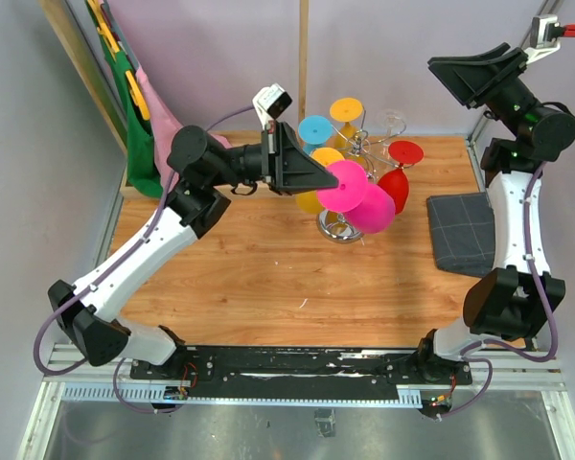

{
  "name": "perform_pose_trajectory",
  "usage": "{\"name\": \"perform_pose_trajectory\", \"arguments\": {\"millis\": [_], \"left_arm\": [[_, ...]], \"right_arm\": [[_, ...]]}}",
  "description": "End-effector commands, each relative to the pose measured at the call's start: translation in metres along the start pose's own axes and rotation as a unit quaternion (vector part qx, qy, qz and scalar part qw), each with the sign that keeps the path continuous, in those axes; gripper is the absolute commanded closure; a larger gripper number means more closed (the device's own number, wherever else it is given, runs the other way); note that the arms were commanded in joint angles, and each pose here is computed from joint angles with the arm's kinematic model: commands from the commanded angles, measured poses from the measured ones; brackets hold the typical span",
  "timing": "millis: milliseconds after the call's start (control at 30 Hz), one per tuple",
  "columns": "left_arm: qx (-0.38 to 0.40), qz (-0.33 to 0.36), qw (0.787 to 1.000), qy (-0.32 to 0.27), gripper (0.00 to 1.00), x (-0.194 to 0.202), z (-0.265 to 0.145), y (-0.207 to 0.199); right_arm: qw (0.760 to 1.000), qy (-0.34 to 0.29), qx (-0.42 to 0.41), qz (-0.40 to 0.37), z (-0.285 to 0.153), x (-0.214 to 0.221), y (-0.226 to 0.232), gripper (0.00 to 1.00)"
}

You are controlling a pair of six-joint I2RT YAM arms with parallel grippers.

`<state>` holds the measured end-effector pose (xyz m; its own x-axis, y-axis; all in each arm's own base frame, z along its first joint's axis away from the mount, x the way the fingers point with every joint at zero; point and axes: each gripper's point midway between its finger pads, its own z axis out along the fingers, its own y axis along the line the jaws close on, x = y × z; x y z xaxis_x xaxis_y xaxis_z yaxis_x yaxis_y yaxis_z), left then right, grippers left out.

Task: Place the wine glass upside down on the wine glass rack

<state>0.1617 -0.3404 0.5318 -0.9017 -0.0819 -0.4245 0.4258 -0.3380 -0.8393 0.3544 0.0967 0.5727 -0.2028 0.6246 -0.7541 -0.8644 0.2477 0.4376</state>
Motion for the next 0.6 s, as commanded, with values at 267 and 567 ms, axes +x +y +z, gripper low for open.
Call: {"name": "perform_pose_trajectory", "arguments": {"millis": [267,567], "left_arm": [[-0.179,-0.013,0.984,0.01,1.0,0.024,0.02,0.076],[-0.246,-0.021,0.969,0.007,1.0,0.022,0.028,0.125]], "right_arm": [[0.999,-0.011,-0.004,-0.038,-0.009,-0.008,0.027,0.37],[0.999,-0.01,0.012,-0.041,-0.013,-0.004,0.028,0.37]]}}
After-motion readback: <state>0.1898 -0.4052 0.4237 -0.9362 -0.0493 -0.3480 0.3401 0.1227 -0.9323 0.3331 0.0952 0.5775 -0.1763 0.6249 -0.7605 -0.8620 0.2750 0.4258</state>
